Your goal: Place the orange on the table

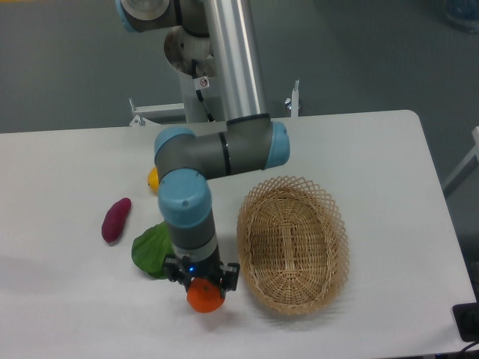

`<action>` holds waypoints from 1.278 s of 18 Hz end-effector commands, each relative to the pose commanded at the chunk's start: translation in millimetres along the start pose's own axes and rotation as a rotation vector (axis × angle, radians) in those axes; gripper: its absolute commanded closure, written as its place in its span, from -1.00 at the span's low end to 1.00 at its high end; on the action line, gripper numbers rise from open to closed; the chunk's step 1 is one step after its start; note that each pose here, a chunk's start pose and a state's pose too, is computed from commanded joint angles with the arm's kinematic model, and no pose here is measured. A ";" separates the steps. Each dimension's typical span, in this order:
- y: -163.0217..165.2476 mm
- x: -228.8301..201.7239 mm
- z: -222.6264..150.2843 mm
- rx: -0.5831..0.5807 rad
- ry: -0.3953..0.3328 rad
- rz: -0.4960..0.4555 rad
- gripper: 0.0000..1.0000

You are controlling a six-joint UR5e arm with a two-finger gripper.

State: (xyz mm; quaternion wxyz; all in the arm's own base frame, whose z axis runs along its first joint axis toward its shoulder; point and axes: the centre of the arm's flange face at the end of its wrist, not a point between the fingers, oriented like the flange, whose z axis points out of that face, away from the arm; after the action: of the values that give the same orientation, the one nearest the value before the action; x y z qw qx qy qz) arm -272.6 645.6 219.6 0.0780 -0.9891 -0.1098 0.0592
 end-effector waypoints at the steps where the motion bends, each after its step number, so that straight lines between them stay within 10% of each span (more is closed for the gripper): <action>1: -0.6 3.2 -0.2 0.000 0.001 0.004 -0.35; 14: 0.8 15.4 12.8 -0.032 -0.018 0.025 -0.50; 19: 0.0 10.5 5.4 -0.037 -0.071 0.037 -1.00; 23: -10.7 4.8 -23.2 0.014 -0.086 0.033 -1.00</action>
State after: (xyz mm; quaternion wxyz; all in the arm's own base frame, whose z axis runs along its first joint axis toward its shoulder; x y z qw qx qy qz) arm -267.0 653.7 243.6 0.0792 -0.9868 -0.0963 0.1035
